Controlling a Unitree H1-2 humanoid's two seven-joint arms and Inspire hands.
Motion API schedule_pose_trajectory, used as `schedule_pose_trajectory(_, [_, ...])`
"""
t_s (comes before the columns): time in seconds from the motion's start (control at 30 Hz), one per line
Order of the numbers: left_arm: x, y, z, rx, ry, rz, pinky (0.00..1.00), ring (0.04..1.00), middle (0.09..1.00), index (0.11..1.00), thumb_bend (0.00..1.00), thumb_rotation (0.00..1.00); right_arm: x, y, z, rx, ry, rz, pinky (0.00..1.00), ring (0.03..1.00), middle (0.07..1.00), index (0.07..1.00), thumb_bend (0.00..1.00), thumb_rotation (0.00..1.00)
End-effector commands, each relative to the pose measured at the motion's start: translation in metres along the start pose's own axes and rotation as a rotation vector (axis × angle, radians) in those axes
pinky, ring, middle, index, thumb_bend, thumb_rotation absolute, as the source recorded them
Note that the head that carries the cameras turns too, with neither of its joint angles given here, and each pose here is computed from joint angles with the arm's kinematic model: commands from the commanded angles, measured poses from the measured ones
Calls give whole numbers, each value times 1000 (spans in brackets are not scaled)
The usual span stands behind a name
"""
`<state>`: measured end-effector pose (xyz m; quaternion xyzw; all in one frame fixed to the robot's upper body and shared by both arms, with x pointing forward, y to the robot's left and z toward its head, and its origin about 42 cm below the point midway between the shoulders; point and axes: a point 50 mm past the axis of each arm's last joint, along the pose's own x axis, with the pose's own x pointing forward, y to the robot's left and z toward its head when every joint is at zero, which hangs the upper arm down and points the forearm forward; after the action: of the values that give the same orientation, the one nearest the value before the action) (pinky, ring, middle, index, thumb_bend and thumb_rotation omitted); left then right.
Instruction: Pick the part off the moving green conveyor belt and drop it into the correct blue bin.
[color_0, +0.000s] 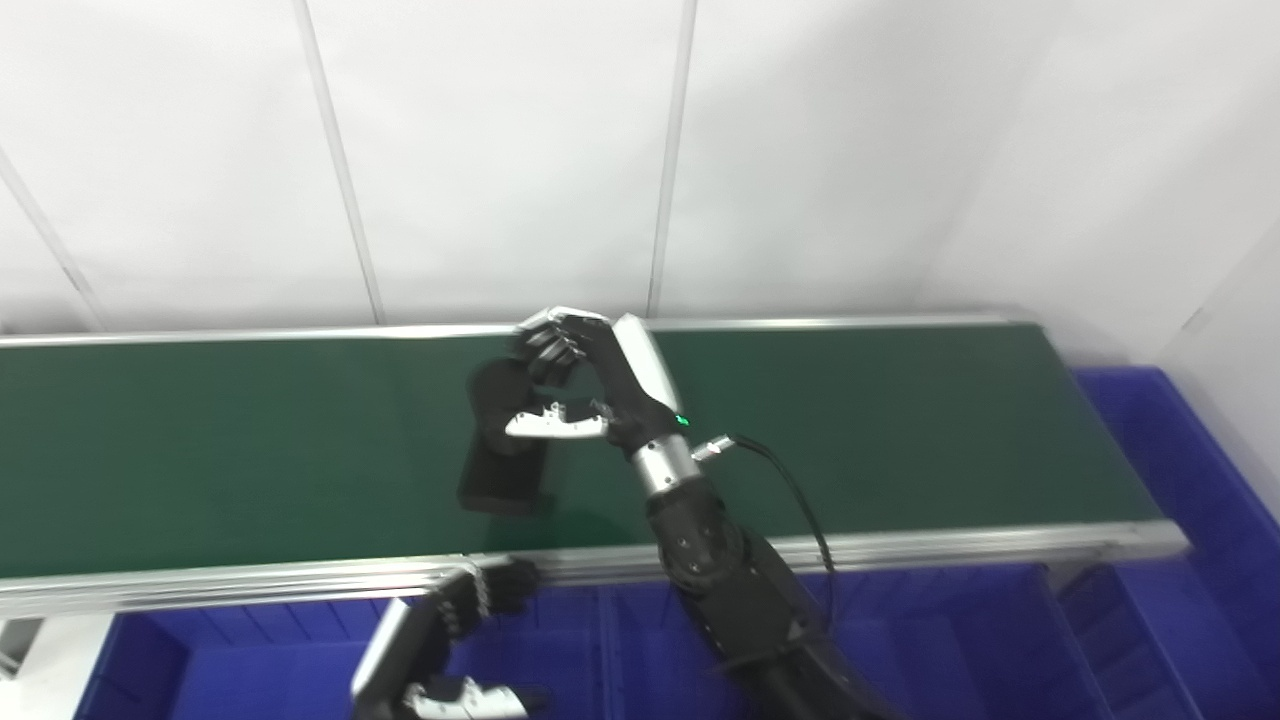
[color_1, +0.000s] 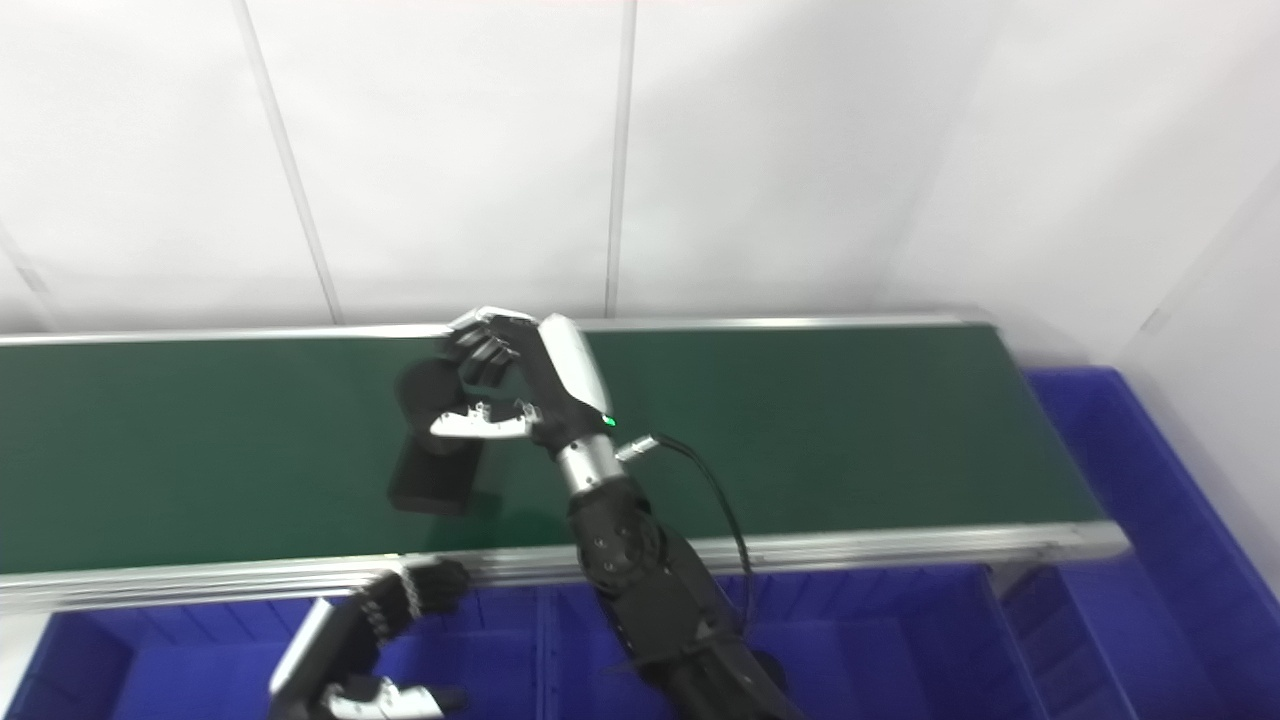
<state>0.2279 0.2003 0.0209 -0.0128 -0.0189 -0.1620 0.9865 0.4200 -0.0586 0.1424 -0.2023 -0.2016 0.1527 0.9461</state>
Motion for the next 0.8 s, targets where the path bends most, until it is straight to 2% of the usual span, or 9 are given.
schedule_pose_trajectory(0.0, [7,9,18,1,-83,-3,706,717,711,689,883,2,13,-6,22,1,-73,-36,331,411,477,526,516,0])
schedule_pose_trajectory(0.17, [7,17,28,4,-78,21,664,726,732,709,886,35,2,-17,22,-13,-80,-69,320,405,476,528,515,0])
schedule_pose_trajectory(0.37, [9,19,27,-13,-87,44,678,724,726,711,878,33,-28,-44,11,-41,-75,-105,331,410,479,523,516,0])
schedule_pose_trajectory(0.57, [10,21,29,-25,-96,66,678,721,710,701,888,14,-65,-74,7,-27,-18,-157,355,419,484,515,518,0])
schedule_pose_trajectory(0.77, [9,22,29,-34,-101,73,691,719,708,696,898,11,-105,-102,5,-74,40,-197,324,405,481,528,515,0])
